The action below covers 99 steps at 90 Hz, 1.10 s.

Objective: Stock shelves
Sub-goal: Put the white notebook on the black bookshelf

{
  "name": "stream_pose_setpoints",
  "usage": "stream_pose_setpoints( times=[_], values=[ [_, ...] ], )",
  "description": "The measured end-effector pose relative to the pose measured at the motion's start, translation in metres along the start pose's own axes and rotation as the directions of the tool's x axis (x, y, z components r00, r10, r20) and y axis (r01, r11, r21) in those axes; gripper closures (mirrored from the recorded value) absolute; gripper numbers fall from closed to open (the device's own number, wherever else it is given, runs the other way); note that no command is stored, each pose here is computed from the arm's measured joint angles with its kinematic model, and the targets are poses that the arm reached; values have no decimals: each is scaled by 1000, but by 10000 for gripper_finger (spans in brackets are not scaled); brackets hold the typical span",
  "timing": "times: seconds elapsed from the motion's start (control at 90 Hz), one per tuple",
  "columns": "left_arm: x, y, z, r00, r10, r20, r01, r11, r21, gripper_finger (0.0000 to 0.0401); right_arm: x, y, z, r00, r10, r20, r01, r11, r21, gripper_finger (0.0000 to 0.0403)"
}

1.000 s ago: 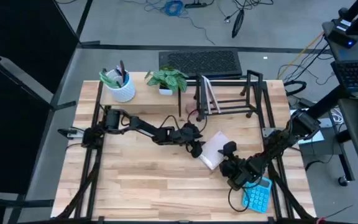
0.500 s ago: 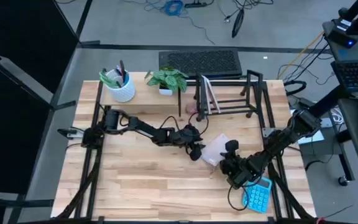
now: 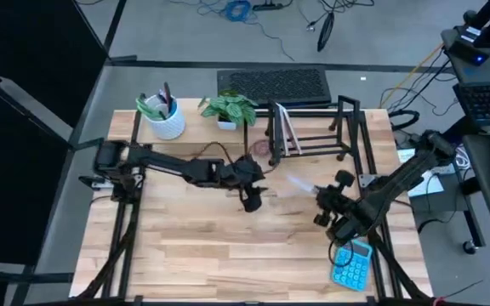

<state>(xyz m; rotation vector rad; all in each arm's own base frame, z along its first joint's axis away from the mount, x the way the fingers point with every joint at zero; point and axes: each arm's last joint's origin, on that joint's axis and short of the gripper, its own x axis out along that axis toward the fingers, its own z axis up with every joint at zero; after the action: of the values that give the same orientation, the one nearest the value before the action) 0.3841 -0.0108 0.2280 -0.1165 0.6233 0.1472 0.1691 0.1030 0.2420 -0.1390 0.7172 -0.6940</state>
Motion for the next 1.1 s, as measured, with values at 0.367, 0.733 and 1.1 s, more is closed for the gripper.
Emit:
stream_pose_setpoints(
  times=[0.367, 0.733, 1.1],
  values=[
    [-20, 3, 0, 997, 17, -80, -16, 1000, 11, 228, -7, -73, 75, 958, -235, 161, 175, 932, 317, 397],
    [-20, 3, -4, 992, 25, -122, -26, 1000, -9, 228, 54, -141, 106, 974, -172, -145, 221, 853, 472, 393],
    [-21, -2, -6, 991, 17, -135, -24, 999, -48, 228, 119, -157, 107, 950, -64, -307, 229, 810, 540, 392]
  ],
)
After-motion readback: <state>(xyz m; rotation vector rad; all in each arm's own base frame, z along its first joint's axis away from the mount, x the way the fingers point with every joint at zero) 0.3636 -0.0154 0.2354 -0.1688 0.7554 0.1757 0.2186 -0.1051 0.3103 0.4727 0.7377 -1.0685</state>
